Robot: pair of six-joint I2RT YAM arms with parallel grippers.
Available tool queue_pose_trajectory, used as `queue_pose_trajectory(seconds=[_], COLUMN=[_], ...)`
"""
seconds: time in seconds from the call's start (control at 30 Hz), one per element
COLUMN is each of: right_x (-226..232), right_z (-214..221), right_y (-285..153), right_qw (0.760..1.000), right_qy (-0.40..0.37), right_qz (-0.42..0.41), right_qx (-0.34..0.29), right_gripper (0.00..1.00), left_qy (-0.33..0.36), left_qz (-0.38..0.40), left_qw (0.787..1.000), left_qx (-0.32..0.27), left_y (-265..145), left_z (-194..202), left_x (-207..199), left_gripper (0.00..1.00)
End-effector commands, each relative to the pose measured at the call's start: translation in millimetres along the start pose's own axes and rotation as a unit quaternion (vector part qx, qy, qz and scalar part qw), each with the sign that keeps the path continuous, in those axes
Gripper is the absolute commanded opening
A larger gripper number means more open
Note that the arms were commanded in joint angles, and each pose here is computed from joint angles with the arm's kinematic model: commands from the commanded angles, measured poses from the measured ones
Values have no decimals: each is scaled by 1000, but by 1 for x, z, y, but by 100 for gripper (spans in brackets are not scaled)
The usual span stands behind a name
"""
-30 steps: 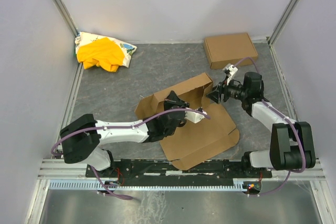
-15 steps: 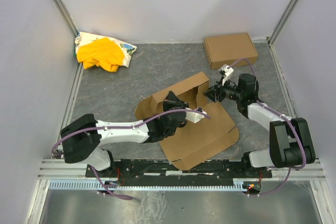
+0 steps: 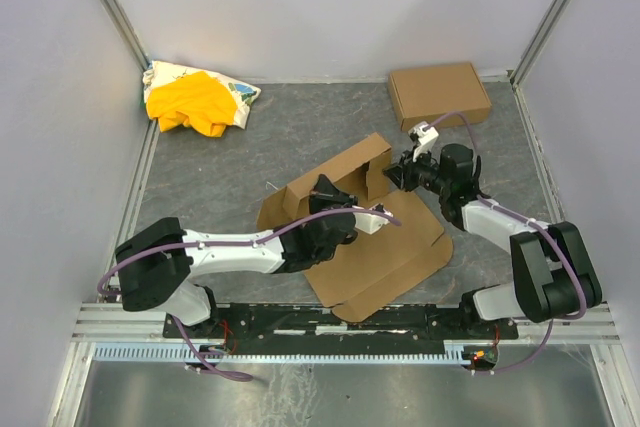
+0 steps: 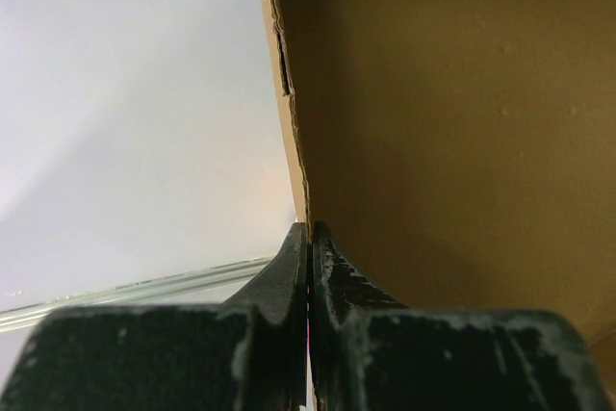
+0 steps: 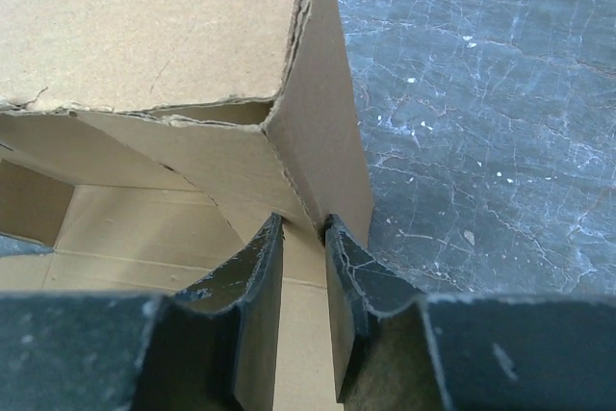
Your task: Fold the paper box
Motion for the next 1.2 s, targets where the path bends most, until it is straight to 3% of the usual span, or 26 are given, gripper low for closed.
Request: queue_pose_trajectory(seconds=[0.0, 0.33, 0.67, 0.73, 0.77, 0.83, 0.87, 1.17], right_x=[18, 33, 35, 34, 34, 34, 33, 56], right_z=[-13, -5, -1, -4, -5, -9, -8, -1], right_y=[4, 13, 29, 33, 35, 40, 42, 34], right_qw=[999, 996, 991, 991, 991, 991, 992, 996], right_qy=[-26, -38, -44, -38, -31, -12, 3, 4], right_qz=[-13, -82, -124, -126, -126, -130, -126, -89], right_qx=[-31, -19, -20, -21, -19, -11, -3, -2], right_gripper=[31, 49, 56, 49, 38, 7, 2, 2], left_qy=[-25, -29, -44, -46, -46, -48, -50, -51], left_qz=[22, 25, 31, 31, 31, 30, 29, 23], left_qw=[997, 996, 995, 995, 995, 994, 994, 995], left_qx=[-75, -77, -86, -87, -88, -88, -89, -80], left_y=[-4, -5, -9, -9, -10, -10, -10, -10], left_z=[-36, -38, -37, -37, -38, -38, -38, -38], left_x=[-2, -1, 2, 3, 3, 5, 6, 11], left_gripper=[3, 3, 3, 3, 3, 3, 3, 3])
Point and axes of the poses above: each gripper's point midway between its finger pads, its own y axis out along the fingers, its own x axis along the line the jaws close on, z = x × y, the point moved 4 cm from there along -y, back along the fingers
